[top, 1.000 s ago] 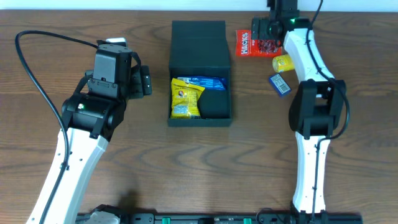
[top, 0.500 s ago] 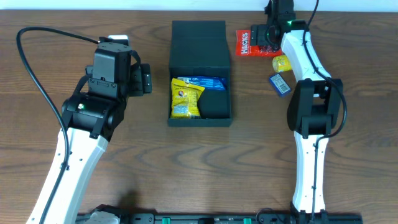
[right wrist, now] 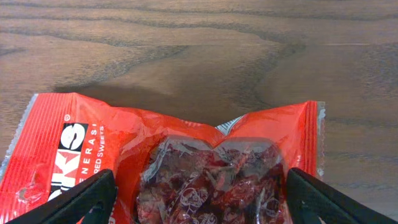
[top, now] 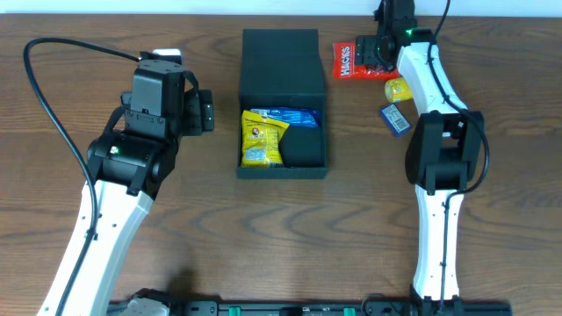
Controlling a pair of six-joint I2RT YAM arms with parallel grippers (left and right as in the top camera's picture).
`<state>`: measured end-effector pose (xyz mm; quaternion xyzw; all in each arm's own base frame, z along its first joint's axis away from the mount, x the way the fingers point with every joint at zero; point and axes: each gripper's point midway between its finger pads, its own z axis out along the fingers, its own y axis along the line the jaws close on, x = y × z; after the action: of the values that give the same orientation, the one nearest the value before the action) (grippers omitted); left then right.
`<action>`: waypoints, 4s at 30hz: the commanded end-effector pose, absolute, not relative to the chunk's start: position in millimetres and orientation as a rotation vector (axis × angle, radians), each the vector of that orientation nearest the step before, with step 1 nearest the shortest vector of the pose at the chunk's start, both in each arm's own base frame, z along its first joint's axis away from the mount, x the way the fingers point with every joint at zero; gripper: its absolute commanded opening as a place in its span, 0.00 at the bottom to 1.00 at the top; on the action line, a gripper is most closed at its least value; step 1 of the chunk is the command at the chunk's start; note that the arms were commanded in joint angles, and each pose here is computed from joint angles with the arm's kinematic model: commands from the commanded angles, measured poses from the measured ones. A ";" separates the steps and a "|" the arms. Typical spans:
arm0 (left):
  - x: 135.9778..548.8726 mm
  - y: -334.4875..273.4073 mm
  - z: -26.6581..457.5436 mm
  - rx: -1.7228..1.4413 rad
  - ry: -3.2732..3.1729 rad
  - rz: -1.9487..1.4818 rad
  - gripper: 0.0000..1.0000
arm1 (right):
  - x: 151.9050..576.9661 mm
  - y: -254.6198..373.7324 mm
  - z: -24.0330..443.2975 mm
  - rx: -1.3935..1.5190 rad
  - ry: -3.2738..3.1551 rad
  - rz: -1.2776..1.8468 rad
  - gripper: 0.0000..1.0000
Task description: Pack container
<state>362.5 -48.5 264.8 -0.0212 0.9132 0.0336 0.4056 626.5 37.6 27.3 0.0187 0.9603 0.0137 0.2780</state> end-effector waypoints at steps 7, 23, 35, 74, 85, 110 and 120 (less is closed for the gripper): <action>363.2 -46.3 271.2 -0.047 2.287 0.092 0.95 | 622.8 48.4 2.4 0.029 2.616 0.027 0.50; 363.2 -46.2 271.2 -0.047 2.286 0.093 0.95 | 618.4 51.5 1.4 0.060 2.637 0.061 0.01; 363.2 -46.3 271.2 -0.048 2.286 0.092 0.95 | 628.3 59.1 114.8 0.045 2.452 0.133 0.01; 363.8 -46.4 271.8 -0.048 2.283 0.092 0.95 | 638.8 6.2 36.6 0.206 2.412 0.836 0.99; 366.6 -47.1 275.1 -0.051 2.265 0.086 0.95 | 636.1 14.8 28.3 0.204 2.438 0.835 0.99; 365.7 -46.8 274.1 -0.024 2.272 0.100 0.95 | 612.5 51.8 11.5 0.116 2.552 0.874 0.13; 365.8 -46.8 274.0 -0.024 2.272 0.101 0.96 | 614.1 55.1 38.5 0.096 2.506 0.927 0.01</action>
<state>365.9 -49.4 268.6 -0.0122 0.9092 0.0357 0.4146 614.7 45.0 29.7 0.0444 0.9151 0.3269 0.2317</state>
